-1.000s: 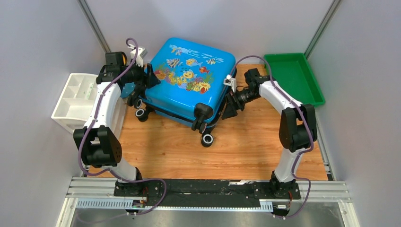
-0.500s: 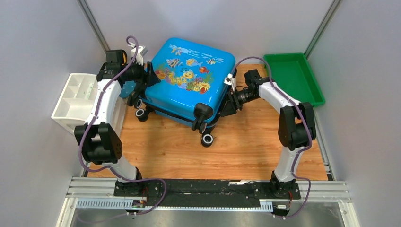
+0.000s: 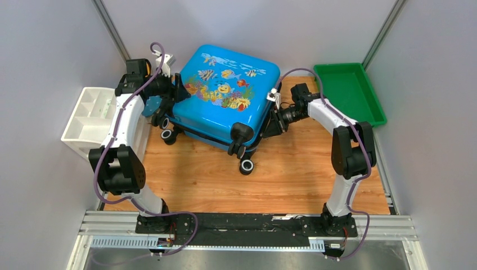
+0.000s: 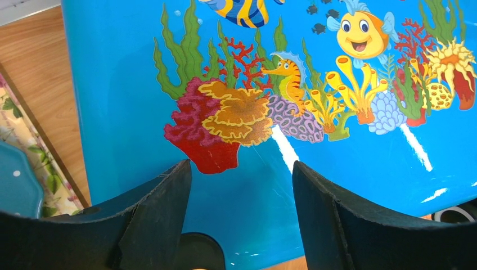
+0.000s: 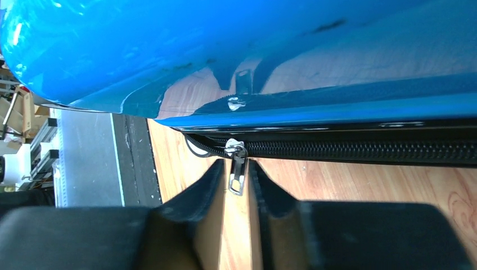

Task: Open, take out, and arrange the luggage

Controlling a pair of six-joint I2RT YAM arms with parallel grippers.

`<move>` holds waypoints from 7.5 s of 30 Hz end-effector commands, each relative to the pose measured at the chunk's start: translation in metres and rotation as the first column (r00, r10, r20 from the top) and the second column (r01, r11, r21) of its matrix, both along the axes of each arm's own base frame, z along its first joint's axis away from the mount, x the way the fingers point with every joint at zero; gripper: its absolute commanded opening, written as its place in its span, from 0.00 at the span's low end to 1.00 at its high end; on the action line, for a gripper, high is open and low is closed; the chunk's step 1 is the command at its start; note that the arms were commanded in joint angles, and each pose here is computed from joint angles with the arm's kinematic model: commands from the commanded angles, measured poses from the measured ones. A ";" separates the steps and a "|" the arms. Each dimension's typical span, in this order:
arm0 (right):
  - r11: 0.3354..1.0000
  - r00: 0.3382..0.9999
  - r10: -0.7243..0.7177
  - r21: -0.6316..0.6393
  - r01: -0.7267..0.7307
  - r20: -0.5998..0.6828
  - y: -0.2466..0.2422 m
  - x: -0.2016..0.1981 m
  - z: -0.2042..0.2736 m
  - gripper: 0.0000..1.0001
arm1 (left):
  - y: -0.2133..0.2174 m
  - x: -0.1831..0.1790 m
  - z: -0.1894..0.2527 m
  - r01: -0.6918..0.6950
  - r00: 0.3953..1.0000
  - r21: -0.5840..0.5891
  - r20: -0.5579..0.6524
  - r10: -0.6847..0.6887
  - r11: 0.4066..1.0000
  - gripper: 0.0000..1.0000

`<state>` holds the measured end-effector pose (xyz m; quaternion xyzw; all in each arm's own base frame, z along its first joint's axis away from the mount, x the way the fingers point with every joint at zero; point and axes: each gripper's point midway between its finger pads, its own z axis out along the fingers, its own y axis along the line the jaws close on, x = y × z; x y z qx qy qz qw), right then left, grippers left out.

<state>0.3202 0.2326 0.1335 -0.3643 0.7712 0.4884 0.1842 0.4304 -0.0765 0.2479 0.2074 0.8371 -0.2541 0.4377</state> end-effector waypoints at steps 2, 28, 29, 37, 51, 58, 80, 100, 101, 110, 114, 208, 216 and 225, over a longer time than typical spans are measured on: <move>0.998 1.000 -0.007 -0.066 0.008 0.020 -0.005 -0.008 -0.005 0.00 | 0.002 -0.011 -0.029 -0.001 0.993 0.018 -0.118 0.004 1.000 0.75; 0.964 0.896 -0.208 -0.074 0.256 0.392 -0.006 0.028 0.023 0.00 | -0.024 -0.090 -0.063 0.171 0.975 0.158 -0.166 -0.144 0.973 0.75; 0.970 0.909 -0.185 -0.079 0.230 0.374 -0.005 0.023 0.021 0.00 | -0.023 -0.088 -0.062 0.164 0.977 0.156 -0.160 -0.139 0.974 0.75; 0.989 0.938 -0.103 -0.063 0.131 0.332 -0.013 0.008 0.014 0.69 | -0.026 -0.078 -0.059 0.184 0.977 0.148 -0.138 -0.164 0.972 0.75; 0.998 0.997 -0.051 0.022 0.050 0.053 0.007 0.005 -0.010 0.67 | -0.023 -0.066 -0.055 0.174 0.979 0.164 -0.140 -0.151 0.971 0.75; 0.996 0.997 -0.057 0.069 0.054 0.042 0.011 0.003 0.003 0.27 | -0.011 -0.059 -0.067 0.122 0.979 0.173 -0.181 -0.091 0.977 0.75; 0.973 0.891 -0.226 0.054 0.223 0.395 0.044 0.012 0.021 0.00 | 0.021 0.006 -0.021 -0.011 0.996 0.081 -0.089 0.018 0.997 0.78; 0.967 0.868 -0.255 0.093 0.239 0.425 0.110 0.017 0.040 0.00 | -0.072 -0.205 -0.060 0.315 0.925 0.052 -0.239 -0.295 0.948 0.83; 0.966 0.869 -0.257 0.087 0.243 0.423 0.109 0.017 0.038 0.00 | -0.078 -0.207 -0.061 0.330 0.920 0.046 -0.240 -0.310 0.943 0.83; 0.950 0.839 -0.302 0.071 0.304 0.452 0.101 0.023 0.037 0.00 | -0.106 -0.202 -0.069 0.300 0.929 0.054 -0.244 -0.279 0.952 0.84; 0.936 0.820 -0.337 0.066 0.347 0.463 0.097 0.029 0.037 0.00 | -0.116 -0.198 -0.082 0.294 0.936 0.131 -0.238 -0.258 0.947 0.81; 0.716 0.592 -0.682 0.226 0.661 0.429 -0.153 0.300 0.087 0.80 | -0.039 -0.094 0.051 0.033 0.997 0.108 0.062 -0.040 0.994 0.74; 0.756 0.616 -0.631 0.194 0.625 0.472 -0.102 0.316 0.056 0.80 | 0.071 -0.040 0.048 -0.516 0.856 0.150 0.116 0.504 0.843 0.72; 0.887 0.761 -0.454 0.150 0.437 0.464 -0.045 0.257 0.027 0.68 | 0.083 0.003 -0.004 -0.503 0.863 0.126 0.036 0.503 0.855 0.66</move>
